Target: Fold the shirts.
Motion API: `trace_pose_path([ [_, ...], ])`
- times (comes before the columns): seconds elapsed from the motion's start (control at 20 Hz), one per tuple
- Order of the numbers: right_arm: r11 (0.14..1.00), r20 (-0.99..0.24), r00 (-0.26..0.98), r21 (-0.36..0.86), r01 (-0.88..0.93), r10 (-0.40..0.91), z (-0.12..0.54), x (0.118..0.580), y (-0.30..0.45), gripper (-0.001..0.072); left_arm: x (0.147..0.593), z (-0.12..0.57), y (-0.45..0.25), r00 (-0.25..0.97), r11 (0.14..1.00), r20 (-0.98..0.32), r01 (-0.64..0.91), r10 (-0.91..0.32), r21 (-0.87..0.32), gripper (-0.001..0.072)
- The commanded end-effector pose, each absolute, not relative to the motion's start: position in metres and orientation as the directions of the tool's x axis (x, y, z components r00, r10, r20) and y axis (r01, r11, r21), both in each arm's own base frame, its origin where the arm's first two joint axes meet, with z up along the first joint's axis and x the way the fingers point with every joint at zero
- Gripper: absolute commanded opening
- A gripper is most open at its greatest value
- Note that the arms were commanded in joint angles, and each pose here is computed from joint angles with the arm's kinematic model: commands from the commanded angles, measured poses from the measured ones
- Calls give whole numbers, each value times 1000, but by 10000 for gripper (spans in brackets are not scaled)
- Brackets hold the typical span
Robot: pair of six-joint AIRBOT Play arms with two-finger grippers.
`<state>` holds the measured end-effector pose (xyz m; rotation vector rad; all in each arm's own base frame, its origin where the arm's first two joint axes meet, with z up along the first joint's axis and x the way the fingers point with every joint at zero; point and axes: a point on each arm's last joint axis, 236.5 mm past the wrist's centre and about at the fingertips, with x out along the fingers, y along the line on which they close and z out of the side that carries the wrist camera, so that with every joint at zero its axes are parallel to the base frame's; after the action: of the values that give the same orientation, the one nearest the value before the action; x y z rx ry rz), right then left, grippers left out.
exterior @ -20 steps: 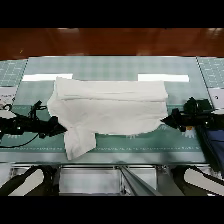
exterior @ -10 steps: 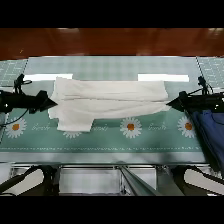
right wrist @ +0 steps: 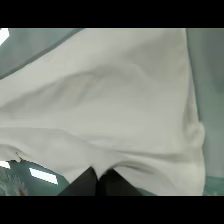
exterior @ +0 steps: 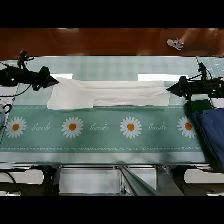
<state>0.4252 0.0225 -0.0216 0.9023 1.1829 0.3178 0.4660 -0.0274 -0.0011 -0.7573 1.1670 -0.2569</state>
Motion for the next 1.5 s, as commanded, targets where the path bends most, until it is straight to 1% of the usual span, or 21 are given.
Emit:
trace_pose_path([
  [0.0,615,-651,387,754,231,653,-29,443,19,23,500,0,-21,427,727,-719,-182,-548,-662,19],
  [0.15,618,-652,394,752,228,648,-39,456,20,23,512,-9,-22,418,728,-720,-176,-554,-663,19],
  [0.35,628,-659,407,744,227,633,-54,478,25,23,511,-36,-32,370,724,-734,-197,-570,-661,19],
  [0.5,627,-670,411,736,256,618,-69,483,24,23,511,-55,-36,342,720,-742,-215,-577,-660,20],
  [0.6,630,-676,410,731,263,613,-75,485,24,27,513,-62,-36,345,724,-745,-216,-571,-655,20],
  [0.65,627,-675,417,731,269,608,-75,486,23,153,514,-63,-36,350,724,-745,-217,-569,-655,21],
  [0.7,620,-670,420,736,272,612,-74,487,24,379,515,-61,-36,353,725,-744,-214,-568,-655,81],
  [0.75,608,-658,413,749,264,630,-69,486,28,411,514,-56,-37,346,724,-741,-206,-575,-658,314],
  [0.8,601,-647,398,759,251,651,-62,484,29,411,512,-46,-37,334,723,-736,-191,-588,-664,501],
  [0.95,545,-591,343,806,231,730,-18,475,20,411,503,6,-22,309,708,-722,-178,-619,-683,502],
  [1.0,531,-573,325,819,216,752,3,469,12,411,499,26,-8,318,725,-732,-165,-603,-669,502],
  [1.05,530,-562,326,827,190,760,24,464,1,411,493,47,13,344,755,-755,-166,-558,-634,501],
  [1.1,547,-567,355,821,167,743,45,459,-15,411,486,67,34,385,784,-774,-174,-503,-596,501],
  [1.15,593,-602,400,788,162,691,59,454,-37,411,476,89,54,430,817,-789,-176,-438,-550,501],
  [1.2,666,-664,429,726,174,612,66,444,-61,411,465,109,67,468,841,-797,-181,-383,-510,501],
  [1.25,756,-749,437,622,205,498,66,430,-89,411,453,127,76,508,865,-795,-173,-332,-472,501],
  [1.3,821,-821,428,511,256,377,60,415,-114,411,443,140,76,543,873,-784,-174,-301,-456,501],
  [1.35,845,-854,427,443,301,296,52,405,-128,411,433,148,71,577,872,-765,-174,-286,-457,501],
  [1.4,842,-863,428,425,332,266,37,398,-130,412,421,150,60,602,874,-751,-170,-273,-455,501],
  [1.45,818,-858,428,449,359,284,19,394,-123,414,408,144,44,618,875,-738,-162,-270,-456,501],
])
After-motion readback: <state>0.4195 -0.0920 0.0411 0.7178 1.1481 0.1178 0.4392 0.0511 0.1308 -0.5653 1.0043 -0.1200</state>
